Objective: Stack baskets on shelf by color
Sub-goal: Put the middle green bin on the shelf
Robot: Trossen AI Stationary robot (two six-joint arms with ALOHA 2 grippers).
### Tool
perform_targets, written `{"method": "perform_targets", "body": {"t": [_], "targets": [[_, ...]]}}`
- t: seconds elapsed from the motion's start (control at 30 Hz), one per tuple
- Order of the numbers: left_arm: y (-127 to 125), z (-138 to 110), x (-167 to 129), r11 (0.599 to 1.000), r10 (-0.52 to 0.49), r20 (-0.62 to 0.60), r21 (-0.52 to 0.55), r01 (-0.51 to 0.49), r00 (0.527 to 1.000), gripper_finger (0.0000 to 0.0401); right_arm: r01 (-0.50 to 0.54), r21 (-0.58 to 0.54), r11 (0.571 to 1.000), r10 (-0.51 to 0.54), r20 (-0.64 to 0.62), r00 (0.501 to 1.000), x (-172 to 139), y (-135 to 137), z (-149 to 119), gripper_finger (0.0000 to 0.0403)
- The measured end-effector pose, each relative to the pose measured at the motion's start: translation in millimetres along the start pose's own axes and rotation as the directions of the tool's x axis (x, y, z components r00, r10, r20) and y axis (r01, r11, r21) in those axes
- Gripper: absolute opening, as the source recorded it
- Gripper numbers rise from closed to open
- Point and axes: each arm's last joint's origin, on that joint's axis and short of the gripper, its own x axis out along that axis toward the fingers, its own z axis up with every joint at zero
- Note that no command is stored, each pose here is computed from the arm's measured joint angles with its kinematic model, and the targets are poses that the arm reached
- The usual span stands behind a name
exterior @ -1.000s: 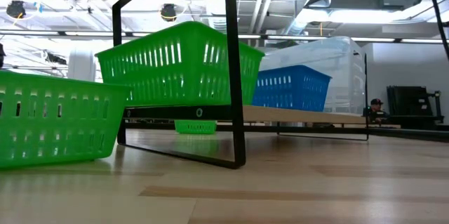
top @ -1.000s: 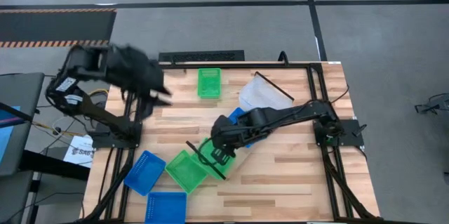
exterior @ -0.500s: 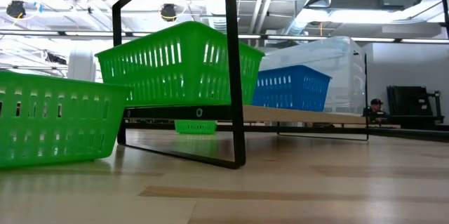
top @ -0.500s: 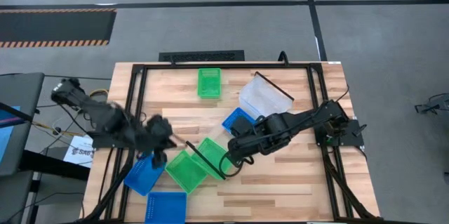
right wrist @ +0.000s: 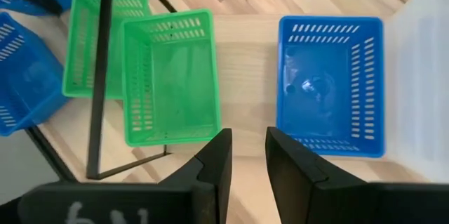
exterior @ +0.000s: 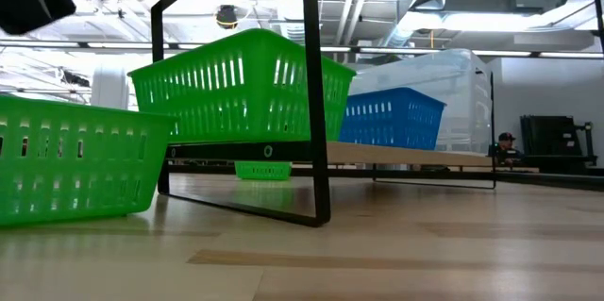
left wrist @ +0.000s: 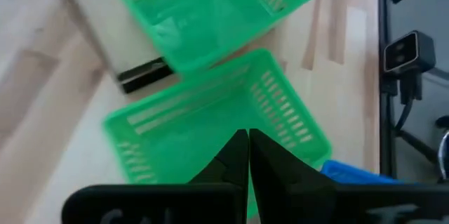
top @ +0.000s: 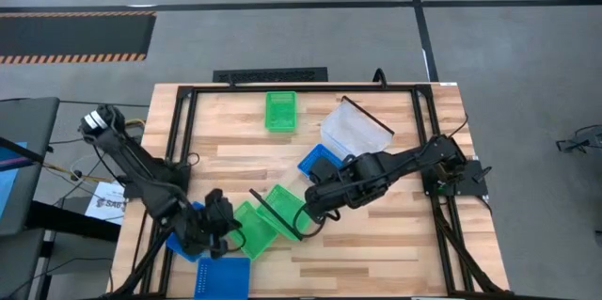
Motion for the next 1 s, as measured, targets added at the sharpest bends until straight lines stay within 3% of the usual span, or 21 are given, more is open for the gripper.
{"method": "perform_targets", "body": {"t": [0.27,0.47,1.0], "targets": [[-20.9,-10.6,38.4,0.998,0.012,0.089,0.061,-0.017,0.996,0.0000,-0.002,0.002,1.000,0.002,0.002,1.000,0.0,0.1,0.2,0.0107],[-12.1,-5.4,55.9,0.991,0.115,0.123,0.057,-0.123,0.986,0.0000,-0.002,0.000,1.000,0.002,0.002,1.000,-0.2,0.5,-0.3,0.0107],[-6.3,7.4,81.6,0.989,0.147,0.158,0.007,-0.150,0.976,0.0000,-0.021,-0.011,1.000,0.021,0.002,1.000,-4.4,7.3,-10.7,0.0107]]}}
